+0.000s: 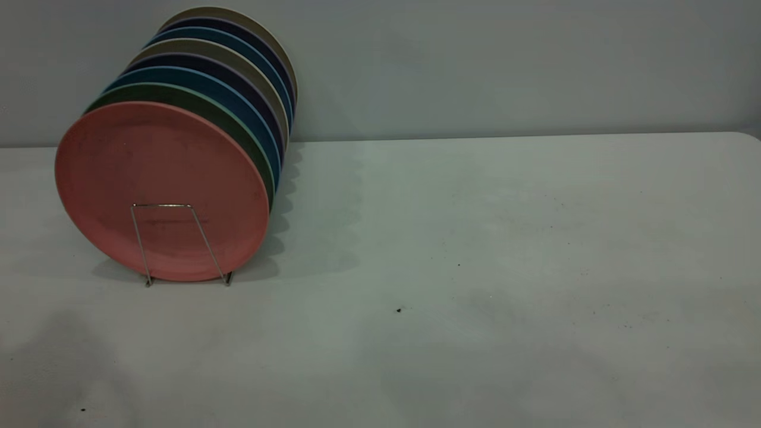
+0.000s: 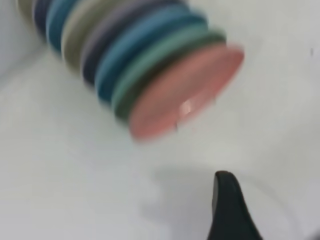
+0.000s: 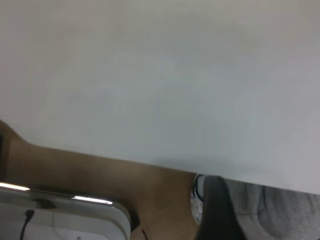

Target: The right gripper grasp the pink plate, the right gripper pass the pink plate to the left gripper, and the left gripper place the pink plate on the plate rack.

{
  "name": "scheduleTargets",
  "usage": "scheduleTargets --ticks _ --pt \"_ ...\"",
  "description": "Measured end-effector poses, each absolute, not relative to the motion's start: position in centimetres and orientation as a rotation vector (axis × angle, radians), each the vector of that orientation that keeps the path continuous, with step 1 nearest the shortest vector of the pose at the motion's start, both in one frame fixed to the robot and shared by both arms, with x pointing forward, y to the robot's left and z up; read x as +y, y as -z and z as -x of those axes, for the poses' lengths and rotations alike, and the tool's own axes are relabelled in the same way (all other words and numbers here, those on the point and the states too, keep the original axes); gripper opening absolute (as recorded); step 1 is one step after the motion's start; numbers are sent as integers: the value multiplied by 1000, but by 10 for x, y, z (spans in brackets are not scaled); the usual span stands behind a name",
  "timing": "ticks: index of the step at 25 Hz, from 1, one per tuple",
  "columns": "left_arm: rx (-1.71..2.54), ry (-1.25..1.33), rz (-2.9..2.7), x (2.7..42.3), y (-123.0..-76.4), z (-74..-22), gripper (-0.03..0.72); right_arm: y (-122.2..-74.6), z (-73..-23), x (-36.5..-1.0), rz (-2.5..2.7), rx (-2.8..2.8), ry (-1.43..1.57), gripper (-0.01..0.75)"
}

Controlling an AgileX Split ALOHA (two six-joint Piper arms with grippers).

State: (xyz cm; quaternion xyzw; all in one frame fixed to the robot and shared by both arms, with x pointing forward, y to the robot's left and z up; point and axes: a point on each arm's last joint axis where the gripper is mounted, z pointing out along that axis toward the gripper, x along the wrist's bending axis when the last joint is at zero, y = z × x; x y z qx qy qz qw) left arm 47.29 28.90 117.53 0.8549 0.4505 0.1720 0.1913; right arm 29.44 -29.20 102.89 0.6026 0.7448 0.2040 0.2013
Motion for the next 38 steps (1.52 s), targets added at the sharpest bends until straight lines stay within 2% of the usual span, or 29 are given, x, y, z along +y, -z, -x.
scheduleTargets --ticks 4,7,15,19,27,38 --pt "1594 -563 -2225 300 -1183 -453 472 -1029 -294 -288 -1625 2139 -592 517" --pt "1719 -522 -2166 302 -1168 -436 473 -1029 -293 -287 -1596 2167 -602 517" --pt "1880 -194 -2265 298 -1073 -379 473 -1031 -287 -288 -1571 2137 -644 513" --pt "1947 -122 -2254 297 -1042 -347 473 -1033 -284 -289 -1560 2120 -667 513" --pt "1900 -307 -2115 296 -1025 -297 473 -1033 -283 -289 -1558 2117 -671 513" --pt "1657 -657 -1868 293 -1035 -245 473 -1037 -268 -297 -1606 1917 -731 513"
